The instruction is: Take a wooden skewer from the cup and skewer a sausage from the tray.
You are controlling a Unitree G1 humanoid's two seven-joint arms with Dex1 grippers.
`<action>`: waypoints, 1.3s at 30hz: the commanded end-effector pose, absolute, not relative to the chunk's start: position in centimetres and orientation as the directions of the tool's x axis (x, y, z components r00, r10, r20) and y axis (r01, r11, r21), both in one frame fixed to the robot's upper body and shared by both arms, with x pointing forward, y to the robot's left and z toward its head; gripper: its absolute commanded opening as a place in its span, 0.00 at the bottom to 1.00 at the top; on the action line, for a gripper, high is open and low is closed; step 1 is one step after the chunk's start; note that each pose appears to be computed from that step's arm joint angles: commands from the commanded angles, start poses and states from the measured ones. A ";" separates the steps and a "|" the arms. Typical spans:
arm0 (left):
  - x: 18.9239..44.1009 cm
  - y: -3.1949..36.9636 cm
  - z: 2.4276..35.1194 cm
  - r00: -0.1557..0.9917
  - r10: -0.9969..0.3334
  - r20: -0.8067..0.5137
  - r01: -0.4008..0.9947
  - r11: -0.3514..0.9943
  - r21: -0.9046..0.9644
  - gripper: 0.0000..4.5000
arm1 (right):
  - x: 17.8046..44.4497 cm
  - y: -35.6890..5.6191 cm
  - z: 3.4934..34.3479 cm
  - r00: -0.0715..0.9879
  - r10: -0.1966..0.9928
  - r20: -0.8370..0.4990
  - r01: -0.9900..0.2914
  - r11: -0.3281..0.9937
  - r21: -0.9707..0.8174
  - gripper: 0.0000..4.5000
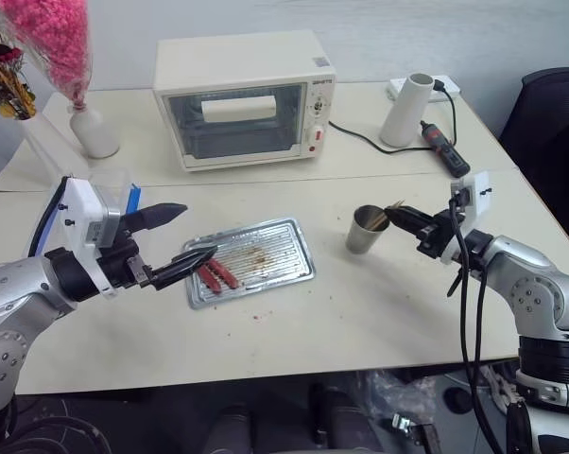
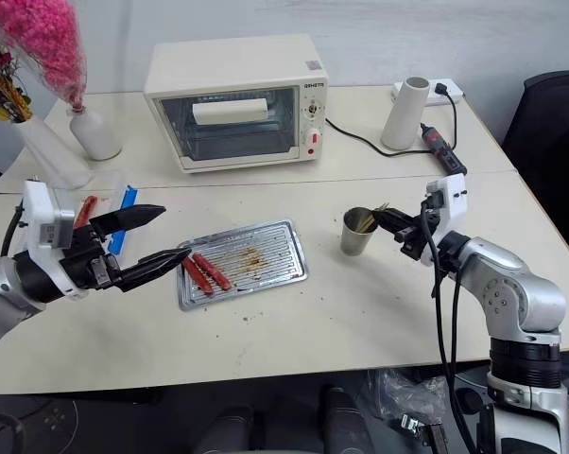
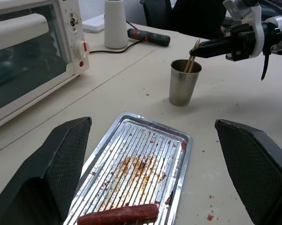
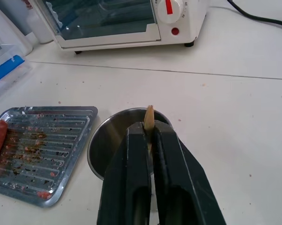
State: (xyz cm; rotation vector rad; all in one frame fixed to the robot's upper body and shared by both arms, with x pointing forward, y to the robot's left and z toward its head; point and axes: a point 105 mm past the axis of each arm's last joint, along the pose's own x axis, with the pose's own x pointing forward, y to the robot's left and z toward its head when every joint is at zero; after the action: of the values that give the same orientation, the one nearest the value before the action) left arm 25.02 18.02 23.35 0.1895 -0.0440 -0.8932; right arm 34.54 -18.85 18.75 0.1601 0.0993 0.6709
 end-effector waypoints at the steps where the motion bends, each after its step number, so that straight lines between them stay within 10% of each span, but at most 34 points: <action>1: 25.0 18.0 24.0 0.624 -0.781 -0.016 0.765 0.607 0.213 1.00 | 34.4 -18.9 19.9 0.781 0.625 -0.005 -0.618 0.773 0.140 0.01; 8: 25.2 17.8 24.2 0.620 -0.785 -0.013 0.767 0.602 0.221 1.00 | 34.5 -19.0 20.0 0.784 0.620 -0.005 -0.615 0.778 0.127 0.01; 15: 25.4 17.8 24.3 0.618 -0.786 -0.010 0.766 0.600 0.229 1.00 | 34.5 -19.0 19.8 0.790 0.612 -0.028 -0.607 0.788 0.103 0.44; 39: 25.9 17.4 24.4 0.601 -0.799 -0.010 0.778 0.581 0.239 1.00 | 33.3 -19.8 20.2 0.806 0.591 -0.006 -0.586 0.800 0.129 0.44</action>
State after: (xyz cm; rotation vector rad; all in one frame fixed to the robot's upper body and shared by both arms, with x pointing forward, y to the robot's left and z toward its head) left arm 25.94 17.31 23.75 0.2079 -0.0673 -0.9260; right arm 33.60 -20.06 18.42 0.1401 0.1061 0.6139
